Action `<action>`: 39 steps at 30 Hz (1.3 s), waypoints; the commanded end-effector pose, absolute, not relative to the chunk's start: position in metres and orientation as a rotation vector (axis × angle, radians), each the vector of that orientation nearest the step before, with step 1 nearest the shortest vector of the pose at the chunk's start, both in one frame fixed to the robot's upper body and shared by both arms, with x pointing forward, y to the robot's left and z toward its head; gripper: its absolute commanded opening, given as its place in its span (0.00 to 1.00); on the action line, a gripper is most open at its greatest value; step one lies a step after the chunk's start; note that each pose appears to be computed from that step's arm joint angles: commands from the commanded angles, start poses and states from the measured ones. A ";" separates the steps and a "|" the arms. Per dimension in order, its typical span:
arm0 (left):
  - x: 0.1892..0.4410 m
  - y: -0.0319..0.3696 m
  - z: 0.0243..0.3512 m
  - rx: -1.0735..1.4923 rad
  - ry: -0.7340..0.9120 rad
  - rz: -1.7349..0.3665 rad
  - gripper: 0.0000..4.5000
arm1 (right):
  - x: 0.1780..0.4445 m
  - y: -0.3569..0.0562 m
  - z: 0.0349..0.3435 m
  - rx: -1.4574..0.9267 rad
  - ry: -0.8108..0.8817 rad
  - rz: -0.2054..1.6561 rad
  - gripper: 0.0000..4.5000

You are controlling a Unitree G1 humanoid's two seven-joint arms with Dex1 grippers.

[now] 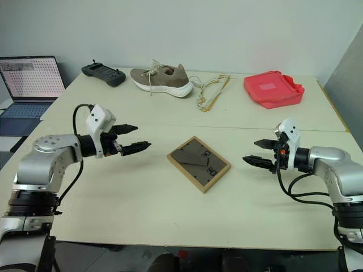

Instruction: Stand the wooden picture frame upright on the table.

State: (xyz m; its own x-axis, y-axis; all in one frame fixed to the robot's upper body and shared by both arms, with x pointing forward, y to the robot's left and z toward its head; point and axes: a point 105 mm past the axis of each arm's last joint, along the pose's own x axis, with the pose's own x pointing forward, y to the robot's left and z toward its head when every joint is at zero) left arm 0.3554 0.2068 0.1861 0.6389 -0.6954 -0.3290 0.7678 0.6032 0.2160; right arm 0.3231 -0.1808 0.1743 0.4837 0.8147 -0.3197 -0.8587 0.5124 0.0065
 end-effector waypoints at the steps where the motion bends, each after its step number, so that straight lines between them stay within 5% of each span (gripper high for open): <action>1: 0.355 0.202 0.196 0.425 0.180 -0.880 1.00 | 0.327 -0.179 0.185 -0.207 0.262 1.036 0.99; 9: 0.357 0.205 0.182 0.334 0.179 -0.796 0.96 | 0.346 -0.174 0.169 -0.254 0.242 0.959 1.00; 22: 0.317 0.167 0.123 0.229 0.305 -0.818 0.38 | 0.377 -0.137 0.130 -0.285 0.239 0.938 0.34; 28: 0.300 0.147 0.095 0.225 0.367 -0.840 0.11 | 0.370 -0.118 0.112 -0.267 0.255 0.960 0.03; 31: 0.302 0.135 0.094 0.200 0.352 -0.839 0.01 | 0.362 -0.107 0.106 -0.263 0.261 0.992 0.00; 39: 0.307 0.097 0.090 0.238 0.332 -0.903 0.01 | 0.317 -0.080 0.110 -0.245 0.282 1.177 0.00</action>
